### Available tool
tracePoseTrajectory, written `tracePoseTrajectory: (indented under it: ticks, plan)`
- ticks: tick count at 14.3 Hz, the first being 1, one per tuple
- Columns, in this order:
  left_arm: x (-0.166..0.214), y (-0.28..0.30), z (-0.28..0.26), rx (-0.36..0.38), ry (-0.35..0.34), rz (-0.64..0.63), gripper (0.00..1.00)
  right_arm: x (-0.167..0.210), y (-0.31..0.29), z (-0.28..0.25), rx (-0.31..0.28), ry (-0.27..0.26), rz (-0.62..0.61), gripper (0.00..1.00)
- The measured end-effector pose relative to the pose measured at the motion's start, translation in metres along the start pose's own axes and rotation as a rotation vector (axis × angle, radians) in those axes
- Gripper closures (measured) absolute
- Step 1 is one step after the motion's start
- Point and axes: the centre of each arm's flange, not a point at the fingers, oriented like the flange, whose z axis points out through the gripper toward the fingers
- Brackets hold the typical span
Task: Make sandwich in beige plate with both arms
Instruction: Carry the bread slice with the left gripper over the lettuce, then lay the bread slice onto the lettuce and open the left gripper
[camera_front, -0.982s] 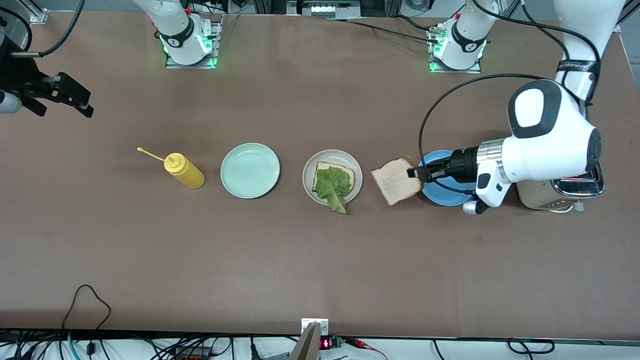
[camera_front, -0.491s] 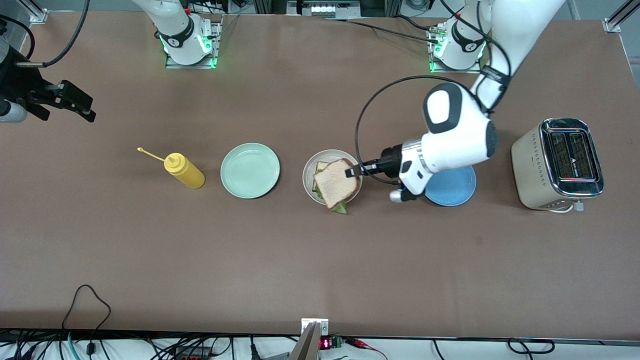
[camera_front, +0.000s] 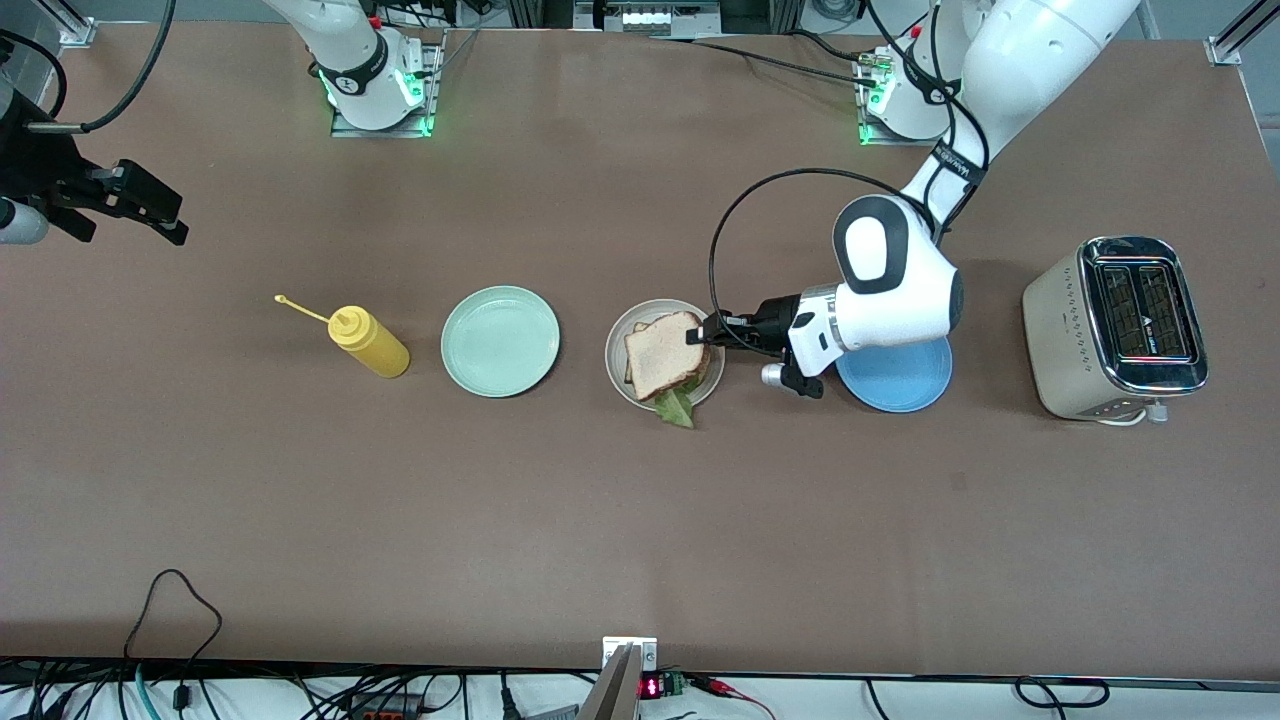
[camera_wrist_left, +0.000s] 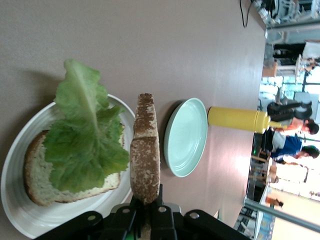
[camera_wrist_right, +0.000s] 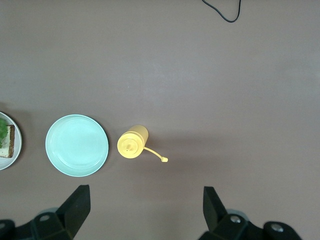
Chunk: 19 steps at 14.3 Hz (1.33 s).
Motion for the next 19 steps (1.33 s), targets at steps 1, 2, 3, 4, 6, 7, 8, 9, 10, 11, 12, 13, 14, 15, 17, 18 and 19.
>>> tracePoseTrajectory:
  ticks: [1, 2, 3, 4, 6, 7, 8, 9, 10, 11, 12, 13, 14, 15, 17, 18, 19]
  plan:
    - [-0.003, -0.011, 0.007, -0.017, -0.004, 0.007, 0.91, 0.0, 0.001, 0.0, 0.0, -0.001, 0.001, 0.0]
    - [-0.007, -0.02, 0.013, -0.038, -0.005, 0.006, 0.91, 0.001, 0.001, 0.001, 0.0, -0.002, 0.002, 0.0]
    - [-0.012, -0.029, 0.02, -0.065, 0.001, 0.006, 0.91, 0.001, 0.001, 0.002, 0.0, -0.003, 0.002, 0.0]
    - [-0.017, -0.036, 0.024, -0.093, 0.013, 0.01, 0.91, 0.002, 0.002, 0.003, 0.0, -0.004, 0.003, 0.0]
    - [-0.024, -0.046, 0.032, -0.13, 0.035, 0.03, 0.91, 0.003, 0.002, 0.004, 0.0, -0.004, 0.004, 0.0]
    - [-0.025, -0.05, 0.035, -0.136, 0.037, 0.038, 0.91, 0.003, 0.002, 0.004, 0.0, -0.004, 0.004, 0.0]
    - [-0.026, -0.054, 0.037, -0.138, 0.036, 0.043, 0.91, 0.003, 0.002, 0.004, 0.0, -0.003, 0.004, 0.0]
    - [-0.027, -0.057, 0.039, -0.139, 0.034, 0.05, 0.91, 0.003, 0.002, 0.004, 0.0, -0.003, 0.005, 0.0]
    - [-0.027, -0.06, 0.041, -0.139, 0.033, 0.059, 0.91, 0.003, 0.002, 0.004, 0.0, -0.002, 0.005, 0.0]
    - [-0.028, -0.061, 0.041, -0.139, 0.033, 0.067, 0.85, 0.003, 0.002, 0.004, 0.0, -0.001, 0.005, 0.0]
    - [-0.027, -0.062, 0.041, -0.139, 0.034, 0.071, 0.78, 0.003, 0.002, 0.003, 0.0, 0.0, 0.005, 0.0]
    - [-0.026, -0.062, 0.04, -0.139, 0.037, 0.073, 0.69, 0.003, 0.002, 0.003, 0.0, 0.001, 0.005, 0.0]
    - [-0.025, -0.063, 0.039, -0.139, 0.04, 0.074, 0.58, 0.003, 0.003, 0.003, 0.0, 0.002, 0.006, 0.0]
    - [-0.024, -0.063, 0.037, -0.14, 0.043, 0.075, 0.49, 0.004, 0.003, 0.003, 0.0, 0.003, 0.007, 0.0]
    - [-0.022, -0.062, 0.036, -0.141, 0.048, 0.081, 0.29, 0.004, 0.007, 0.003, 0.0, 0.003, 0.014, 0.0]
    - [-0.021, -0.06, 0.035, -0.141, 0.051, 0.089, 0.18, 0.004, 0.009, 0.003, 0.0, 0.003, 0.018, 0.0]
    - [-0.019, -0.058, 0.033, -0.138, 0.052, 0.11, 0.08, 0.004, 0.01, 0.003, 0.0, 0.003, 0.02, 0.0]
